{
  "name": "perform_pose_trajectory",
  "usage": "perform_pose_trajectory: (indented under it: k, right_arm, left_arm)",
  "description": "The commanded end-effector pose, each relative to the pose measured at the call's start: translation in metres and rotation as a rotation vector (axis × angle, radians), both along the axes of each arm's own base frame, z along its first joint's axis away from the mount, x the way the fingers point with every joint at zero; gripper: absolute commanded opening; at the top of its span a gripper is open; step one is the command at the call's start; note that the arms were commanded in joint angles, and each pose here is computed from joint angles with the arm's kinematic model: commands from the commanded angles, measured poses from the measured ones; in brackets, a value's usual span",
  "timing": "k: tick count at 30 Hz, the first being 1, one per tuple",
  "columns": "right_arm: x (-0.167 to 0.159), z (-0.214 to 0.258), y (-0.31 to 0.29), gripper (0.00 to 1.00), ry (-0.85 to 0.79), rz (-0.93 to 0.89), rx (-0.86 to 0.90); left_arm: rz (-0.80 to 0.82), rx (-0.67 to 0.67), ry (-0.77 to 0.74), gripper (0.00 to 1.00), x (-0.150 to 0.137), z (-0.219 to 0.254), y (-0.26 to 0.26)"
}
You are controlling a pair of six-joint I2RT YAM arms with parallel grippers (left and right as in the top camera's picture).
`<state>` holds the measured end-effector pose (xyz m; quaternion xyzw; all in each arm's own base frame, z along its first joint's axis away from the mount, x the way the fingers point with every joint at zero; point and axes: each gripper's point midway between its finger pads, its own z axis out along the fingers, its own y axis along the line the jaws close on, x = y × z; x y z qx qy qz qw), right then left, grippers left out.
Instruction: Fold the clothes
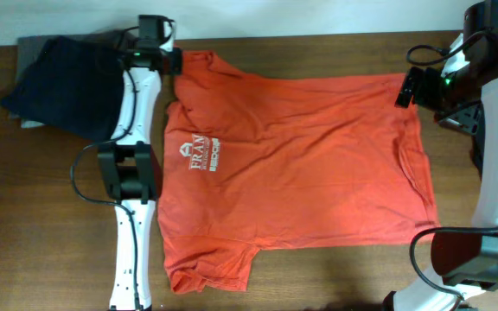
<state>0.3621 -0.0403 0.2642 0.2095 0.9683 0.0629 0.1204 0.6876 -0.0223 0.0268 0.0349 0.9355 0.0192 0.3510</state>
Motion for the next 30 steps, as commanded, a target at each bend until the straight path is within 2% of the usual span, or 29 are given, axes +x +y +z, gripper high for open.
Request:
perform_pose_trajectory:
  k: [1,2,3,4,5,10,14,21,23,25,26,29,30]
  right_arm:
    - [-0.001,-0.002,0.001,0.94,0.011,0.011,-0.012]
    - [-0.001,-0.002,0.001,0.94,0.012,0.011,-0.012]
    - [-0.002,-0.002,0.001,0.94,0.014,0.011,-0.012]
    - [-0.002,-0.002,0.001,0.94,0.014,0.011,-0.012]
    - [-0.002,-0.002,0.001,0.94,0.014,0.011,-0.012]
    - [-0.002,-0.002,0.001,0.94,0.014,0.011,-0.012]
    - [-0.002,-0.002,0.001,0.94,0.013,0.011,-0.013]
    - [-0.003,-0.004,-0.006,0.93,0.024,0.000,-0.054]
    - [-0.004,-0.007,-0.007,0.81,0.036,0.000,-0.057]
    - [-0.007,-0.011,-0.007,0.60,0.053,0.001,-0.053]
    - [-0.012,-0.016,-0.005,0.43,0.083,0.002,-0.044]
    - [-0.025,-0.030,-0.001,0.28,0.159,0.007,-0.023]
    - [-0.029,-0.037,0.000,0.25,0.187,0.008,-0.017]
  left_arm:
    - [0.060,0.016,-0.009,0.48,0.004,-0.008,0.025]
    - [0.061,0.015,-0.012,0.64,0.004,-0.007,0.025]
    - [0.061,0.015,-0.014,0.77,0.004,-0.006,0.025]
    - [0.060,0.015,-0.015,0.99,0.004,-0.004,0.025]
    - [0.060,0.015,-0.017,0.99,0.004,-0.001,0.024]
    - [0.099,-0.036,-0.024,0.99,-0.008,0.051,0.017]
    - [0.059,-0.108,0.015,0.99,-0.038,0.103,-0.001]
    - [0.043,-0.105,0.152,0.99,-0.107,0.160,-0.011]
    - [0.071,-0.114,0.235,0.99,-0.140,0.172,-0.009]
    - [0.105,-0.126,0.308,0.99,-0.162,0.172,-0.007]
    - [0.091,-0.150,0.321,0.72,-0.163,0.170,-0.012]
    - [0.083,-0.182,0.371,0.65,-0.166,0.158,-0.020]
    - [0.087,-0.179,0.398,0.50,-0.168,0.150,-0.019]
